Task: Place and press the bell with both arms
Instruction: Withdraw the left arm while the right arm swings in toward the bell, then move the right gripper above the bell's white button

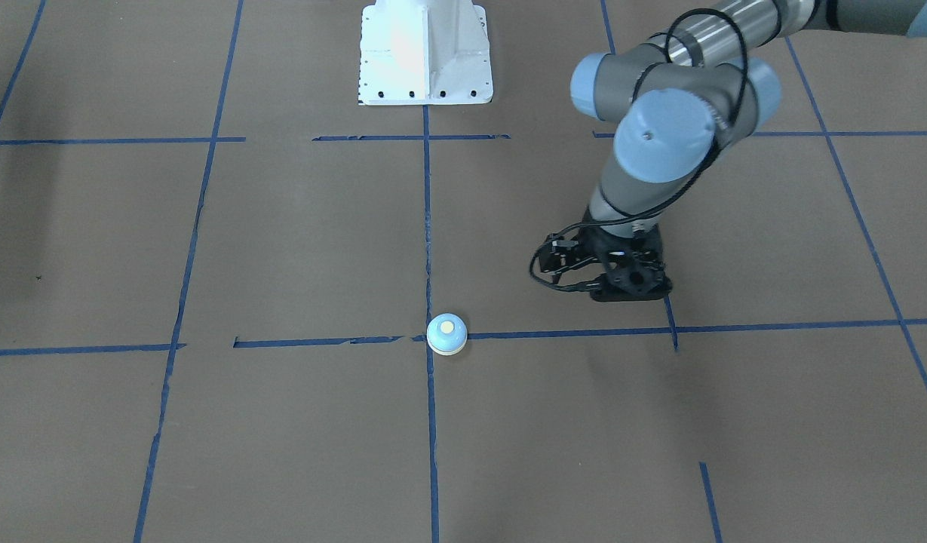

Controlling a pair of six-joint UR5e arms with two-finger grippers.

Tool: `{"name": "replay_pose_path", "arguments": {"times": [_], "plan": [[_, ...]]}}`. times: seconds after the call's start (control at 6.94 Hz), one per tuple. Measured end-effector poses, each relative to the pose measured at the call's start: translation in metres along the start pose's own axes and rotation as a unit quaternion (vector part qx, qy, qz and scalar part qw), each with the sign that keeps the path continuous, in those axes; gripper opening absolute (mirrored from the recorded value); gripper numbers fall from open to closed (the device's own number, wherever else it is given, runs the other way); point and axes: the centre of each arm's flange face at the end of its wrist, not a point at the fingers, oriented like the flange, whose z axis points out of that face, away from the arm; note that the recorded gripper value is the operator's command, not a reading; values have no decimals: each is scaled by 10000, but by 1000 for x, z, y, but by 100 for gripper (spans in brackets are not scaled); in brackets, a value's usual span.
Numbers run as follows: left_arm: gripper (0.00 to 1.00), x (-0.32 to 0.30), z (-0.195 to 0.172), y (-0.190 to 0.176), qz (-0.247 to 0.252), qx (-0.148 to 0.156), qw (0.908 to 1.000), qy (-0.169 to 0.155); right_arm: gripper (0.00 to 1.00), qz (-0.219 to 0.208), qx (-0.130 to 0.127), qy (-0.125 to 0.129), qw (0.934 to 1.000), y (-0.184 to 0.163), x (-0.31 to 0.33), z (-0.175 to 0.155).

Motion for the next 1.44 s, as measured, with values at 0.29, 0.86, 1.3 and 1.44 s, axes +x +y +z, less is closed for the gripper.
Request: {"name": "replay_pose_path", "arguments": {"times": [0.29, 0.86, 1.3, 1.44], "plan": [[100, -141, -18, 18, 800, -67, 9965, -241, 100, -193, -8, -102, 9998, -57, -77, 6], [100, -370, -63, 54, 1112, -140, 9923, -527, 100, 194, 93, -229, 9995, -163, -354, 38], [100, -465, -82, 96, 567, -158, 9978, -320, 97, 805, 337, -117, 9961, -191, -503, 69], [100, -487, -76, 120, 424, -244, 9983, -315, 86, 1014, 370, -58, 9941, -216, -546, 81]]}}
